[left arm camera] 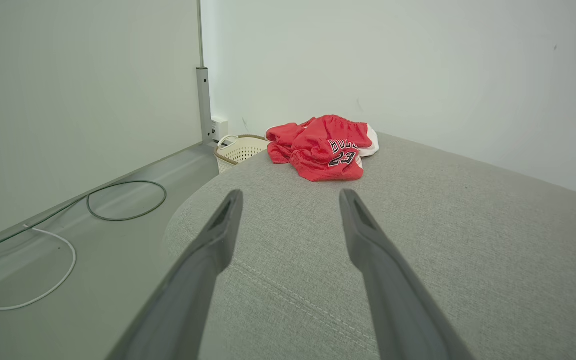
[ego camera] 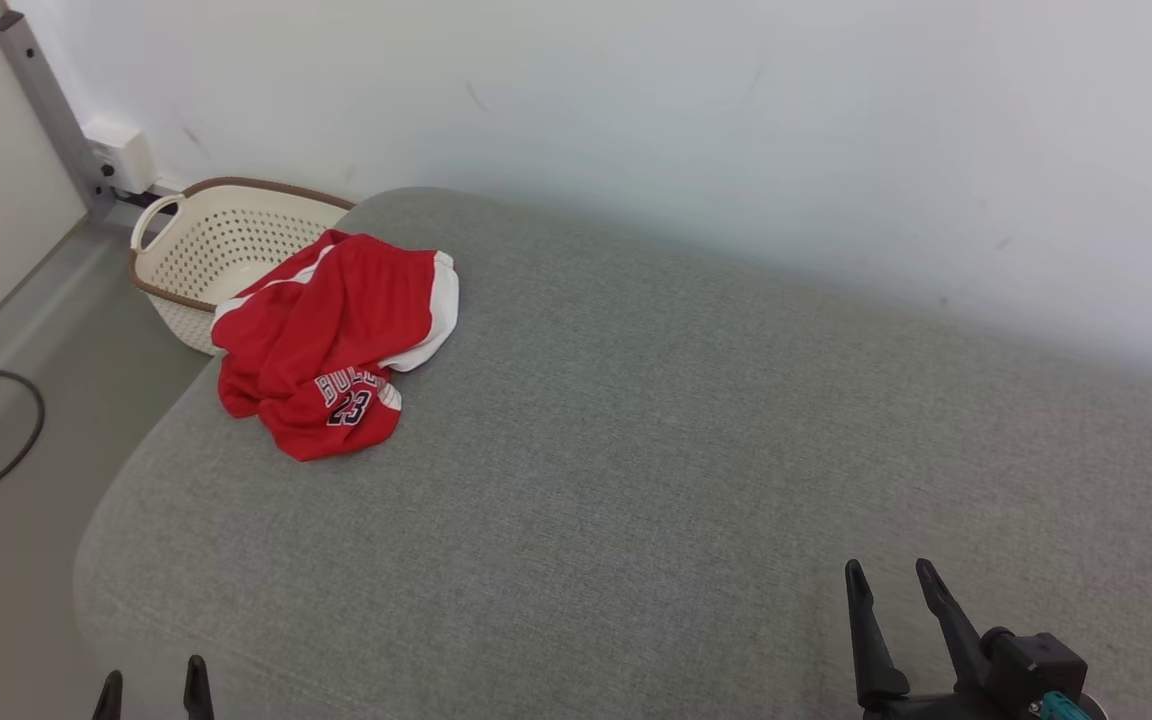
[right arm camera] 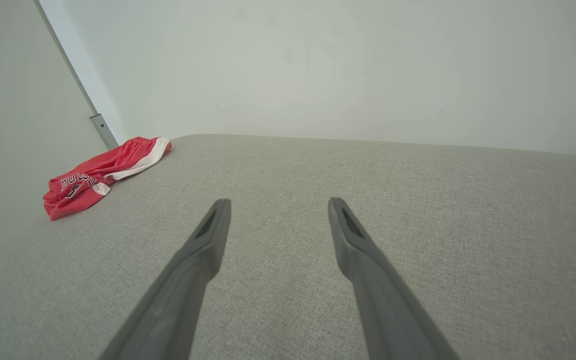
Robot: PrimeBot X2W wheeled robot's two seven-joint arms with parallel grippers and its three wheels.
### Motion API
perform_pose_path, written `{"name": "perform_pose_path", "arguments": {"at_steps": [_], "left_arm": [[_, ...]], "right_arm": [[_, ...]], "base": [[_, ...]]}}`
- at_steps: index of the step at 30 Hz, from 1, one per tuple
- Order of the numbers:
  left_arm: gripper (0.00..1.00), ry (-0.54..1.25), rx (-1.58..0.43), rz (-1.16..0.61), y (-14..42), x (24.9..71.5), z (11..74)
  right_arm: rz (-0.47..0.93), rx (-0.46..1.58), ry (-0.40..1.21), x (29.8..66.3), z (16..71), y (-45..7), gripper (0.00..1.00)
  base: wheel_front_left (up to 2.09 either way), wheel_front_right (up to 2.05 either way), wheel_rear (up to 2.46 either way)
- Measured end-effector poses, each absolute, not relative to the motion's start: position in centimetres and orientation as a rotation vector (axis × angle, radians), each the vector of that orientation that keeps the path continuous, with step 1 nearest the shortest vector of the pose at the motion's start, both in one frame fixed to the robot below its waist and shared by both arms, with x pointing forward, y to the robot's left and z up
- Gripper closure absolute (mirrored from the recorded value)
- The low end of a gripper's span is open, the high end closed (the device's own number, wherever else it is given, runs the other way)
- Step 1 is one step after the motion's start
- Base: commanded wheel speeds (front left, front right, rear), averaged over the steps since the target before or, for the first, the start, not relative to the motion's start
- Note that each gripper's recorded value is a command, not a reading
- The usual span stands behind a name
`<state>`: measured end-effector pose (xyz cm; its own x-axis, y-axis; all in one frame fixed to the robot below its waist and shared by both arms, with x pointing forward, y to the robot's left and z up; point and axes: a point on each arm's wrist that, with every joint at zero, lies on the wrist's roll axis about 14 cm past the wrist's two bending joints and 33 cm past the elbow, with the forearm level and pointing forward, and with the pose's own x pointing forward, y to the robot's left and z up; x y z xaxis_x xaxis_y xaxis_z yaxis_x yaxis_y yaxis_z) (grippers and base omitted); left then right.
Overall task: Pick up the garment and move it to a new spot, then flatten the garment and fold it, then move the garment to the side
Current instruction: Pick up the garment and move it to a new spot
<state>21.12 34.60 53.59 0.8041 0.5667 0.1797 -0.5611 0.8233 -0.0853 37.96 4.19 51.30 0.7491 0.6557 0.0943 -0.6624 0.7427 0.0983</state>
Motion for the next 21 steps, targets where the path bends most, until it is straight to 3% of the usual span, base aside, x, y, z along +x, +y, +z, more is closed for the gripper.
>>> {"name": "perform_pose_path", "arguments": {"at_steps": [10,21], "left_arm": [[0.0,-0.196,-0.039,0.627,35.0,20.6,53.4],[0.0,-0.269,-0.023,0.542,34.8,24.2,56.3]], "right_arm": [[0.743,0.13,-0.046,37.9,51.0,4.9,0.0],[0.72,0.136,-0.042,38.6,50.7,4.1,0.0]], "base": [[0.0,0.0,0.0],[0.0,0.0,0.0]]}}
